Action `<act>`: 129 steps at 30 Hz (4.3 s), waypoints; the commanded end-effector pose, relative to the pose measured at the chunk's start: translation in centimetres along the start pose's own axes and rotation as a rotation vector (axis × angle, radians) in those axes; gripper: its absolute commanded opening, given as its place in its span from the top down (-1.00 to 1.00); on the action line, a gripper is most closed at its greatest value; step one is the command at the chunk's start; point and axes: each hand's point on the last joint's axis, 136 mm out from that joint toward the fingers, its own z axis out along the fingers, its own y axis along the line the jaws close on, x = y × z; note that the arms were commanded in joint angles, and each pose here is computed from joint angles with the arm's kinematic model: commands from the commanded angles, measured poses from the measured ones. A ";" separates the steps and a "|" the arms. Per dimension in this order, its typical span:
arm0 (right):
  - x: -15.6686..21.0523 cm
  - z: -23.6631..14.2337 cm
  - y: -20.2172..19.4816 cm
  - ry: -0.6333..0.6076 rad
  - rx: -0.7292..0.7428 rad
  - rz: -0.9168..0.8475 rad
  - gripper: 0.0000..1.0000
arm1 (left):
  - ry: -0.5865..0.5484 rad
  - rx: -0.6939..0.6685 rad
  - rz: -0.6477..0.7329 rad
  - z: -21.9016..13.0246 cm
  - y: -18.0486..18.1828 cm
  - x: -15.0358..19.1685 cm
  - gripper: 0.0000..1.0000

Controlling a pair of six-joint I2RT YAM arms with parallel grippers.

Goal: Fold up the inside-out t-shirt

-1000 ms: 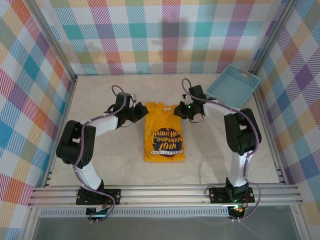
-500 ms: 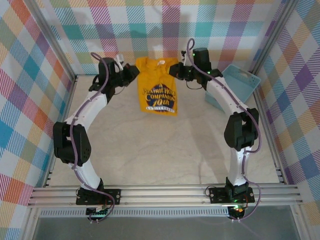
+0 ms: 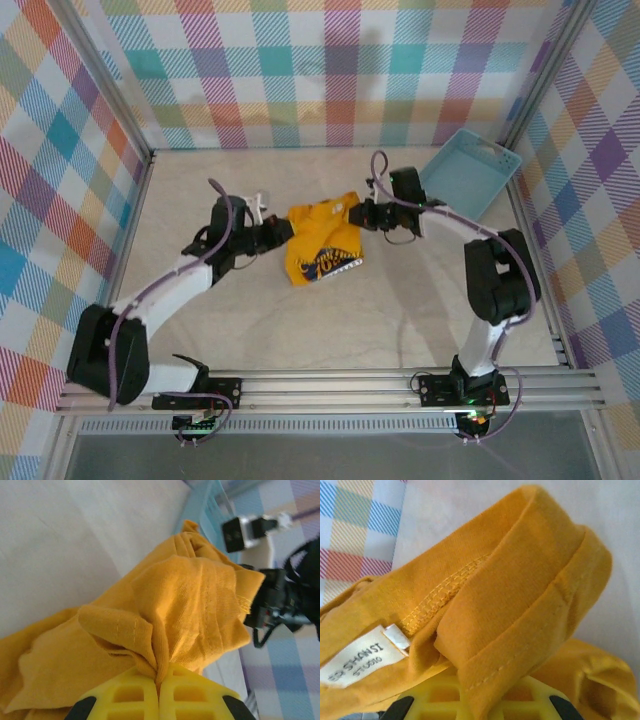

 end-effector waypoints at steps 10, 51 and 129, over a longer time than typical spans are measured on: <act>0.7 -5.2 4.7 -0.113 -0.033 -0.128 1.00 | -0.127 -0.077 0.032 -4.4 0.0 -0.4 1.00; -12.1 -4.8 6.1 -0.390 -0.418 -1.389 1.00 | -0.160 0.298 0.961 3.7 -2.0 -13.2 1.00; -4.8 -4.3 -6.6 -0.122 0.211 -0.268 -0.13 | -0.123 -0.491 0.063 2.6 10.1 -6.5 0.25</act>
